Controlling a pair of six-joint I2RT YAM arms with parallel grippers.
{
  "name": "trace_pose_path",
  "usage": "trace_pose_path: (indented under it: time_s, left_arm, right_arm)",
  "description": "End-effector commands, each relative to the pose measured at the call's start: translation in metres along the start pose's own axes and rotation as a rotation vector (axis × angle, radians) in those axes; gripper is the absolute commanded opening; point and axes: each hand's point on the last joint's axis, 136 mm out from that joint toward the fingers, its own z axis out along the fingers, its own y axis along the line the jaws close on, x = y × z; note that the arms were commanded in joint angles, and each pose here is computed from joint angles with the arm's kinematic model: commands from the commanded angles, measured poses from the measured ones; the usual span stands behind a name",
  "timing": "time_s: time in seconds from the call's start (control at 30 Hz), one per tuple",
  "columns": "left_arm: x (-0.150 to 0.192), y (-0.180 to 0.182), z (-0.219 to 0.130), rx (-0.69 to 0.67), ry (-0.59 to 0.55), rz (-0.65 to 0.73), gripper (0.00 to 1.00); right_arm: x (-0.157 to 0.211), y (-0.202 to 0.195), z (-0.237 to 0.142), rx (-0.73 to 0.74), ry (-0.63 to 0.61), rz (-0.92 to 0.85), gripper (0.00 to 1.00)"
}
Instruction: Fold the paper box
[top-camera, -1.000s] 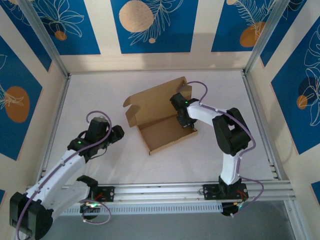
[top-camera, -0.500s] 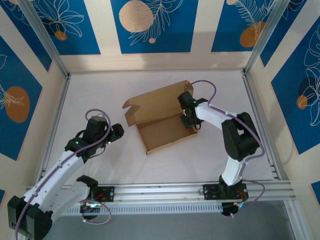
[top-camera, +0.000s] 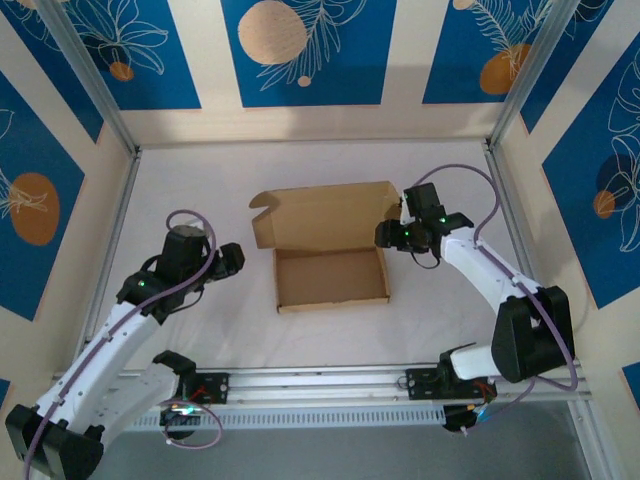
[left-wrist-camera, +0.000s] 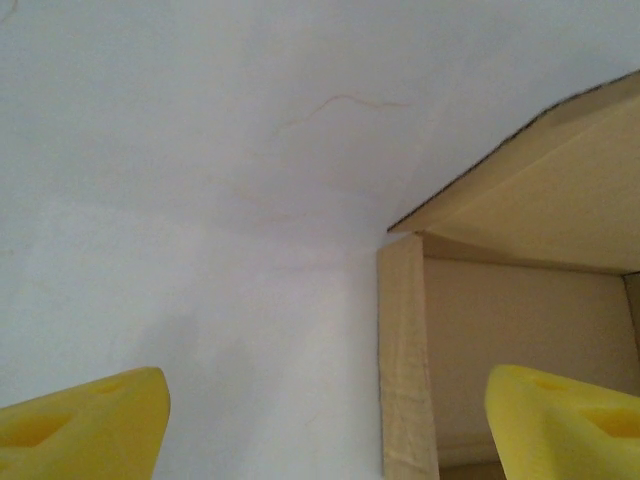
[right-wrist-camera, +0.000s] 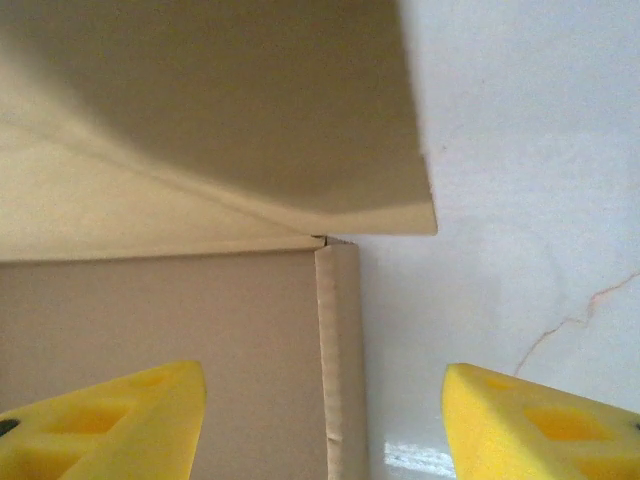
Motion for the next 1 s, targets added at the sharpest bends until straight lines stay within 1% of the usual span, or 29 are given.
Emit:
trace_pose_path:
  time_s: [0.0, 0.1, 0.23, 0.33, 0.43, 0.5, 0.6, 0.67, 0.73, 0.8, 0.87, 0.97]
  left_arm:
    - [0.000, -0.001, -0.011, -0.009, 0.014, 0.032, 0.82]
    - [-0.005, -0.006, -0.013, 0.002, 0.012, 0.061, 0.81]
    - [0.013, -0.006, 0.004, -0.015, 0.106, 0.112, 0.74]
    - [0.027, -0.010, 0.011, -0.016, 0.153, 0.211, 0.70]
    - [0.041, -0.014, 0.017, -0.057, 0.202, 0.308, 0.67]
    - [0.051, -0.018, 0.023, -0.085, 0.226, 0.358, 0.66]
    - [0.063, -0.028, 0.038, -0.120, 0.248, 0.402, 0.67]
    - [0.063, -0.033, 0.047, -0.157, 0.257, 0.410, 0.66]
    - [0.050, -0.036, 0.047, -0.189, 0.211, 0.413, 0.66]
    - [0.032, -0.043, 0.042, -0.187, 0.144, 0.419, 0.67]
    - [0.007, -0.047, 0.031, -0.205, 0.060, 0.430, 0.68]
    - [-0.029, -0.047, 0.016, -0.225, -0.048, 0.402, 0.73]
  right_arm:
    - [0.011, 0.012, 0.001, -0.094, 0.007, 0.115, 0.63]
    - [0.019, 0.006, -0.005, -0.083, -0.012, 0.177, 0.59]
    - [0.034, -0.002, -0.014, -0.086, -0.052, 0.233, 0.55]
    - [0.040, -0.005, -0.025, -0.092, -0.094, 0.205, 0.53]
    - [0.041, -0.005, -0.038, -0.104, -0.132, 0.177, 0.53]
    - [0.040, -0.004, -0.046, -0.104, -0.147, 0.160, 0.53]
    - [0.040, -0.003, -0.052, -0.105, -0.152, 0.157, 0.54]
    - [0.039, -0.003, -0.056, -0.106, -0.158, 0.162, 0.54]
    - [0.037, -0.003, -0.063, -0.099, -0.170, 0.143, 0.54]
    - [0.033, -0.004, -0.072, -0.081, -0.189, 0.114, 0.54]
    - [0.024, -0.003, -0.084, -0.063, -0.209, 0.079, 0.54]
    - [0.008, 0.003, -0.103, -0.065, -0.247, 0.053, 0.60]
